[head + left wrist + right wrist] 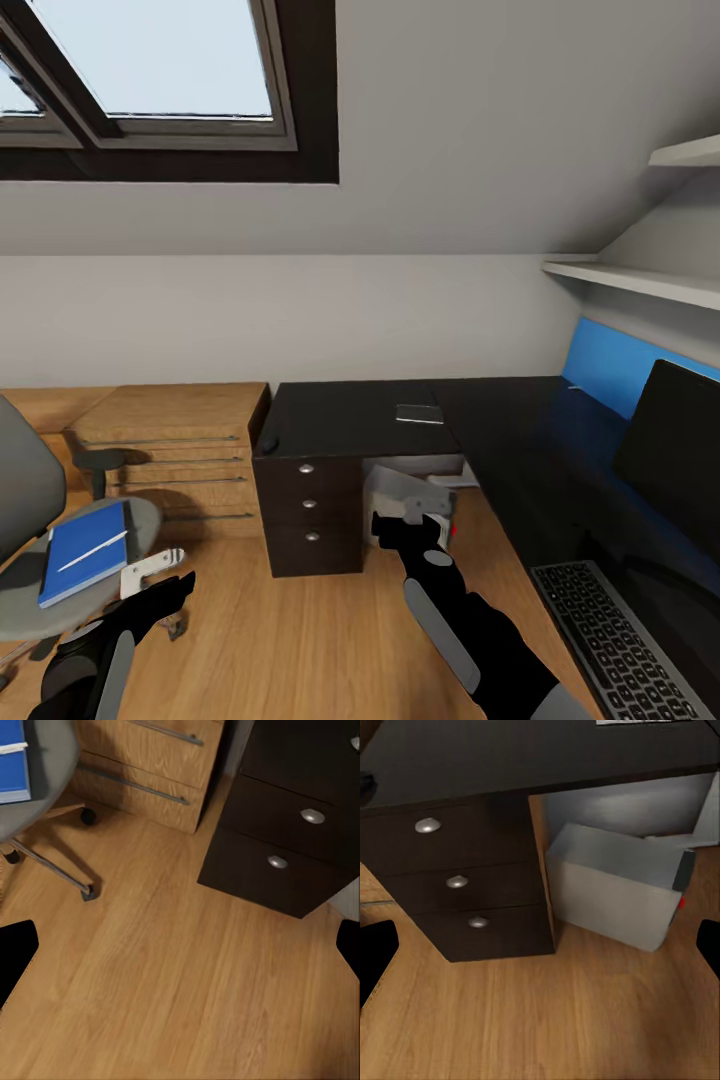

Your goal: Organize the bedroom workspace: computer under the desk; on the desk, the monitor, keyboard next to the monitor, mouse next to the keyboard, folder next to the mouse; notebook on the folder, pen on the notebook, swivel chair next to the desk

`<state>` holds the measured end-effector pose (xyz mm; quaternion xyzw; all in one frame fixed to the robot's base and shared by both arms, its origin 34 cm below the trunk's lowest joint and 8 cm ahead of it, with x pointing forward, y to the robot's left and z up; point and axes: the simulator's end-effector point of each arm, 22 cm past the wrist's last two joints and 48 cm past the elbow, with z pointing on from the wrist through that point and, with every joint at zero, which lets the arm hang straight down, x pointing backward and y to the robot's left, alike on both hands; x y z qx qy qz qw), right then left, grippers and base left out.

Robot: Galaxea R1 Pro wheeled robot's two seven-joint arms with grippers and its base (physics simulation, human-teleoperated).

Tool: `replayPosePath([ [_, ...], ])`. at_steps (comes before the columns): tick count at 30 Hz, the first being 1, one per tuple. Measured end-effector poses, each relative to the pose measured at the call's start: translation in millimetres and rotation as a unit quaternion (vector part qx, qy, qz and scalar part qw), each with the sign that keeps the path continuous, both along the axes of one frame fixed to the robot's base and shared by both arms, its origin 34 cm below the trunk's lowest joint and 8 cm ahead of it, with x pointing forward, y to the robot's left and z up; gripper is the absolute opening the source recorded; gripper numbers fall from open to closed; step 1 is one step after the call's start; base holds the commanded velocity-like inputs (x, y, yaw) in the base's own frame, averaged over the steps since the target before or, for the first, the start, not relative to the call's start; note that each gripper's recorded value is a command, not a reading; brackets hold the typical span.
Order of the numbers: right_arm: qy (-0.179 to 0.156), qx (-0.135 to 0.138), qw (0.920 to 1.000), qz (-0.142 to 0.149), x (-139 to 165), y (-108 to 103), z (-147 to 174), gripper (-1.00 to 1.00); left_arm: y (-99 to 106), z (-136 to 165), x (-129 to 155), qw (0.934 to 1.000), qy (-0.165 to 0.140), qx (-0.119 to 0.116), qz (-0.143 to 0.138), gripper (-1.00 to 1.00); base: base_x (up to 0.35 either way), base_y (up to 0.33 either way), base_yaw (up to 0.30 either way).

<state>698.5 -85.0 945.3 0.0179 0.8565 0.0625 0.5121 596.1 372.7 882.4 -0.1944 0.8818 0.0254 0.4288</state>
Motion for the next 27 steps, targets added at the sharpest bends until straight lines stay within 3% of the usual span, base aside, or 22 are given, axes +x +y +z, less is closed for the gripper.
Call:
replayPosePath([
  [27,0.004,-0.002,1.0,0.001,-0.3,1.2,-4.8,1.0,-5.3,-4.3,0.5,1.0,0.004,-0.001,-0.004,1.0,0.322,0.029,0.257],
])
